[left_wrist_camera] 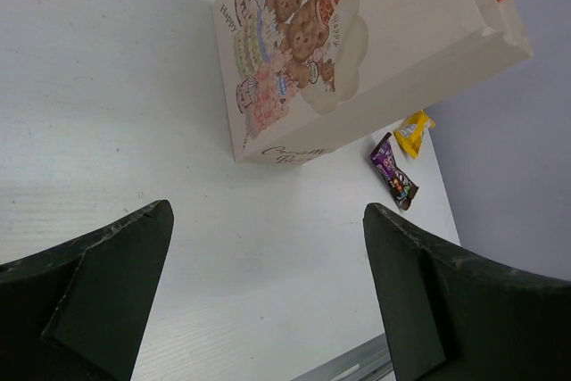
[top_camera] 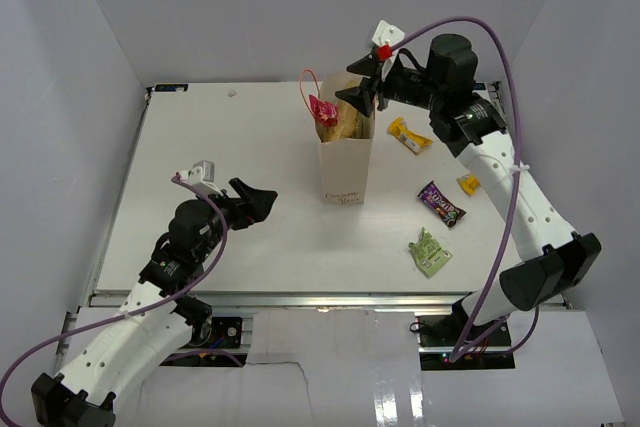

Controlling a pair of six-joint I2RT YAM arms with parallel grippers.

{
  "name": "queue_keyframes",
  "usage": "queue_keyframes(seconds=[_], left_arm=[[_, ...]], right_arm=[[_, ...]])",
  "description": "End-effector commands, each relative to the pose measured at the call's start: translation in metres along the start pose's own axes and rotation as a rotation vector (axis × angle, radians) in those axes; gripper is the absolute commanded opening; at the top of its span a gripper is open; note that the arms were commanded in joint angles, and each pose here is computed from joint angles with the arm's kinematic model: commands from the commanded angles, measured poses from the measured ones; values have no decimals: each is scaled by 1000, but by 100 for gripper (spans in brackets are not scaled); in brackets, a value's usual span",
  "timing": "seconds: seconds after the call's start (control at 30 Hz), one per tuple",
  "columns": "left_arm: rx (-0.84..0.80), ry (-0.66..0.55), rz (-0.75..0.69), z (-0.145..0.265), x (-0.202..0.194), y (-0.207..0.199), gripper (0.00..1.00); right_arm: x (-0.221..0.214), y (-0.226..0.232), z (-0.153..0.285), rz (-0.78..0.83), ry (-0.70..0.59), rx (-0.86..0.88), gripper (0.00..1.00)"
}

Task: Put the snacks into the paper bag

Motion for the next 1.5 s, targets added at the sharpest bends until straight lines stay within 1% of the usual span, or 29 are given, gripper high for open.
queue_keyframes(seconds=[0.0, 0.13, 0.17, 0.23, 0.27, 0.3, 0.37, 0.4, 0.47, 0.6, 0.67, 0.7, 0.83, 0.87, 0.93, 0.97, 1.0, 1.03, 1.1, 1.27, 1.37, 1.47], left_arm=[[-12, -15, 7, 1, 6, -5, 98], [23, 19, 33, 0, 0, -1, 98], [32, 24, 47, 0, -1, 1, 98], [53, 34, 67, 0, -5, 5, 98], [70, 34, 93, 0, -9, 10, 98], [77, 31, 105, 0, -10, 12, 98], [78, 27, 119, -1, -14, 15, 98], [74, 30, 119, -1, -15, 15, 98], [48, 33, 112, -3, -15, 11, 98], [40, 65, 95, -7, -20, 11, 98], [33, 79, 97, -9, -22, 10, 98], [30, 93, 95, -11, -25, 9, 98], [29, 116, 97, -14, -28, 9, 98], [8, 142, 99, -14, -32, 5, 98], [2, 170, 106, -14, -37, 5, 98], [3, 178, 124, -14, -40, 6, 98], [-2, 183, 136, -14, -41, 6, 98], [-14, 203, 145, -13, -47, 6, 98], [-31, 219, 166, -15, -51, 4, 98], [-38, 285, 189, -19, -62, 3, 98], [-47, 316, 203, -21, -66, 1, 98], [-51, 336, 217, -20, -72, 2, 98]], right_arm=[[10, -4, 24, 7, 3, -44, 62], [-11, -18, 56, -114, 45, -114, 62], [-26, -28, 72, -156, 73, -158, 62], [-47, -29, 89, -257, 109, -175, 62], [-70, -33, 106, -309, 152, -216, 62], [-83, -33, 113, -338, 179, -227, 62], [-124, -24, 134, -433, 279, -255, 62], [-139, -21, 141, -438, 324, -261, 62], [-178, 0, 156, -524, 437, -251, 63], [-236, 36, 179, -590, 656, -225, 63], [-258, 49, 188, -641, 745, -221, 63], [-274, 53, 197, -671, 823, -269, 63], [-310, 78, 213, -783, 991, -272, 63], [-315, 83, 216, -787, 1016, -254, 64], [-330, 86, 227, -771, 1094, -295, 64], [-335, 85, 232, -737, 1122, -312, 64], [-339, 79, 231, -700, 1110, -335, 64], [-345, 83, 234, -689, 1119, -331, 64], [-352, 76, 232, -623, 1120, -325, 65], [-378, 58, 233, -521, 1169, -320, 67], [-386, 50, 233, -462, 1182, -320, 67], [-391, 49, 233, -400, 1176, -285, 68]])
Point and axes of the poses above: each gripper's point midway between its finger pads, its own z axis back along the fingers, its own y axis along the line the jaws close on, x = y × z, the point moved 3 cm from there along z, back along the fingers, and after that the axes turned 1 degree about z, right-handed, at the moved point
